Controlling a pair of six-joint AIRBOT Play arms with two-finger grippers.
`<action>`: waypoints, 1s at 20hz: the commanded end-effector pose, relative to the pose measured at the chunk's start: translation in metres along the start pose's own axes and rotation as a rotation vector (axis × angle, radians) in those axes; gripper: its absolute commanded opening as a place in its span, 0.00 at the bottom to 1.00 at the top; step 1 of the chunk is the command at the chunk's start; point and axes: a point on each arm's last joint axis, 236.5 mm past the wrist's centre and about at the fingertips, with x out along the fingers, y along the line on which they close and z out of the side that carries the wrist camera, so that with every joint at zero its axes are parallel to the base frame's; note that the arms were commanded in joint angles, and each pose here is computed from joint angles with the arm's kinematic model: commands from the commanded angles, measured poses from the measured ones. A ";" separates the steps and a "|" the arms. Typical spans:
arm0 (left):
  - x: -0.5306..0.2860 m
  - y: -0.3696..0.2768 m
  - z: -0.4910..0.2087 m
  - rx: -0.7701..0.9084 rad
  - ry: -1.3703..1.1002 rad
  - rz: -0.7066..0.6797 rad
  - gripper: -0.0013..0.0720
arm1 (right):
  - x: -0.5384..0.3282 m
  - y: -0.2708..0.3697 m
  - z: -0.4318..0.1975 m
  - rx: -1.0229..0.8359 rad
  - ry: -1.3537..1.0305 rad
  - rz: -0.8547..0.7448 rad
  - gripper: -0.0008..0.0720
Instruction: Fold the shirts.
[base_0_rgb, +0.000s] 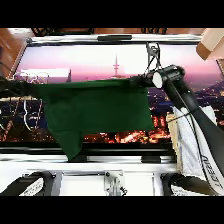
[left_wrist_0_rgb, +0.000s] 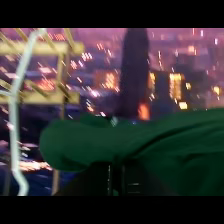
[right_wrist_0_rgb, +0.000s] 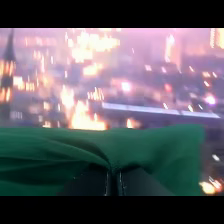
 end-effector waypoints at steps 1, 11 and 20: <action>0.055 -0.050 -0.031 -0.135 0.175 -0.203 0.07 | 0.034 0.016 -0.005 0.108 -0.001 0.060 0.11; 0.033 -0.024 -0.081 -0.258 0.489 -0.284 0.89 | -0.022 -0.038 -0.033 -0.110 0.212 -0.027 0.70; 0.037 -0.023 -0.244 -0.451 0.693 -0.350 0.84 | -0.076 -0.096 -0.120 0.108 0.552 0.169 0.70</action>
